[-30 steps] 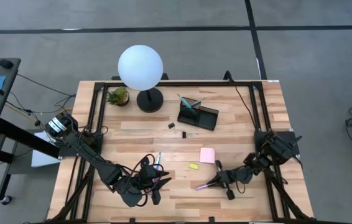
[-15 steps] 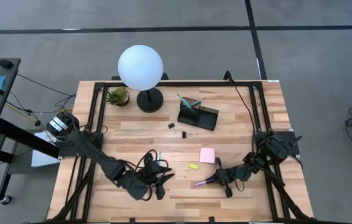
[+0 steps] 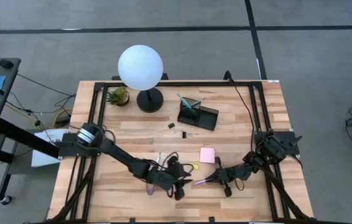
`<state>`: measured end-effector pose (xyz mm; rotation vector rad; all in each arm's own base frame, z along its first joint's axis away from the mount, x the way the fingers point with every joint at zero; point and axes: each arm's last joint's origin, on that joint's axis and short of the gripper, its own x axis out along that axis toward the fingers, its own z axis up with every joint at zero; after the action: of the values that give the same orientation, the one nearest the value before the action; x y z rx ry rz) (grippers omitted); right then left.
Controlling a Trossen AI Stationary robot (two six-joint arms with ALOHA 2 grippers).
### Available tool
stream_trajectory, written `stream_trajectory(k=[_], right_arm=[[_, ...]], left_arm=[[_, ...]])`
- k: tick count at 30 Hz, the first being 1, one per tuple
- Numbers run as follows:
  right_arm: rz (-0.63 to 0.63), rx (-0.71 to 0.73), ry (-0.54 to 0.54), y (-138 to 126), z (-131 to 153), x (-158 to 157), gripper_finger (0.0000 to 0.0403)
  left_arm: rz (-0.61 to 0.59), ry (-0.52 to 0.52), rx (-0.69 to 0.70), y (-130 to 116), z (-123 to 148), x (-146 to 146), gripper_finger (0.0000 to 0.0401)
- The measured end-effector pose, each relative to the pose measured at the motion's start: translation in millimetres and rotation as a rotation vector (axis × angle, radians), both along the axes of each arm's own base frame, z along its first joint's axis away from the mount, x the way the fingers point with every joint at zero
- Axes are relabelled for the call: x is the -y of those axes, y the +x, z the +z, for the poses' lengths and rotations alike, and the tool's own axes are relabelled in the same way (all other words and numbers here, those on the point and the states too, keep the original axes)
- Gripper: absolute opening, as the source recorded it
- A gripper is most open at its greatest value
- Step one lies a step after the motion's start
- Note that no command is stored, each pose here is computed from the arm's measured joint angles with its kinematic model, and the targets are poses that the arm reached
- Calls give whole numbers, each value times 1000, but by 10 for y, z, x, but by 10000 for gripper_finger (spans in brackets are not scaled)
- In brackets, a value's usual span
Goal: Pick and place office supplies into organizer
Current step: Put the purple pen into the black desk organizer
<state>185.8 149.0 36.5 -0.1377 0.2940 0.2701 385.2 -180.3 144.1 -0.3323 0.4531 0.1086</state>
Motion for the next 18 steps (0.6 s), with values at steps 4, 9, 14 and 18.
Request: stream_trajectory(k=[4, 9, 14, 18], right_arm=[[-13, 16, -4, 18, 30, 7, 23], [-13, 44, 16, 44, 100, 3, 24], [-9, 51, 24, 50, 138, -5, 26], [-3, 58, 9, 52, 141, -9, 21]], left_arm=[[-93, 30, -18, 216, -134, 101, 107], [-131, 174, -73, 396, -179, 187, 112], [-64, 277, -154, 463, -48, 169, 140], [-100, 253, -150, 512, 46, 176, 171]])
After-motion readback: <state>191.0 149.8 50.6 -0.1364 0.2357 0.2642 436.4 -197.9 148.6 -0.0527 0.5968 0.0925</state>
